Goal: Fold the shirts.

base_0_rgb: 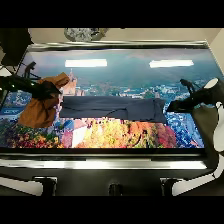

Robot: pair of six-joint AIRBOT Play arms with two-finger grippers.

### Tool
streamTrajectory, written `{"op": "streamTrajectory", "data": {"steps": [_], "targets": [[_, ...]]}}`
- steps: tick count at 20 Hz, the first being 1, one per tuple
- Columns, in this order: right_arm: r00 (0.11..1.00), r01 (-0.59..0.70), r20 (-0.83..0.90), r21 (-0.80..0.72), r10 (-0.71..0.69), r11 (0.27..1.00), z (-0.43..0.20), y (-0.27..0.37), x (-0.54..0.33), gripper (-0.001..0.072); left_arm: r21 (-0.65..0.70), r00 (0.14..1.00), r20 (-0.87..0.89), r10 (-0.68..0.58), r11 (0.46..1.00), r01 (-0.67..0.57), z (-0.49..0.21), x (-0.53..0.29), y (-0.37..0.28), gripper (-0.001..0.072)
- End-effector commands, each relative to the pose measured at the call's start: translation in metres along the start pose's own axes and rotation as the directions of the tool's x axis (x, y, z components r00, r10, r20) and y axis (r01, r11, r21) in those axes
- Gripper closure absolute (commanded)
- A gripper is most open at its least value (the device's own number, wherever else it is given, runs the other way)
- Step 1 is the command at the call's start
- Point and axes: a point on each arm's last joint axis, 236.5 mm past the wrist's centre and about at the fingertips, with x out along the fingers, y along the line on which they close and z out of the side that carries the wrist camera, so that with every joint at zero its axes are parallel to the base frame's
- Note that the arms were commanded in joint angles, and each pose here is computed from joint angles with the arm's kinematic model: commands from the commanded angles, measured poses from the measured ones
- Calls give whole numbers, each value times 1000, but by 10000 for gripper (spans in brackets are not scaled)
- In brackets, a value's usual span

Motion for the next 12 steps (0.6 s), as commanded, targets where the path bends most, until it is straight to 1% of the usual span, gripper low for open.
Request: {"op": "streamTrajectory", "data": {"steps": [1, 2, 5, 7, 10, 12], "targets": [[987, -158, 45, 52, 156, 986, -3, 5, 25, 6, 74, 997, 71, -1, 997, -5, 2, -29, -32, 34], [977, -205, 75, 69, 200, 976, 4, 7, 30, 6, 89, 997, 74, -3, 996, -3, 0, -31, -39, 33], [915, -382, 186, 116, 358, 917, 26, 18, 41, 6, 118, 998, 62, -11, 993, 4, -4, -28, -53, 33], [904, -415, 173, 136, 391, 900, 23, 19, 52, 6, 134, 999, 49, -17, 991, 10, -6, -23, -61, 33], [838, -533, 212, 115, 503, 838, 35, 42, 53, 6, 160, 999, 31, -24, 987, 19, -10, -16, -73, 33], [837, -534, 215, 118, 504, 837, 38, 47, 55, 9, 177, 999, 19, -30, 984, 26, -13, -11, -81, 34]]}}
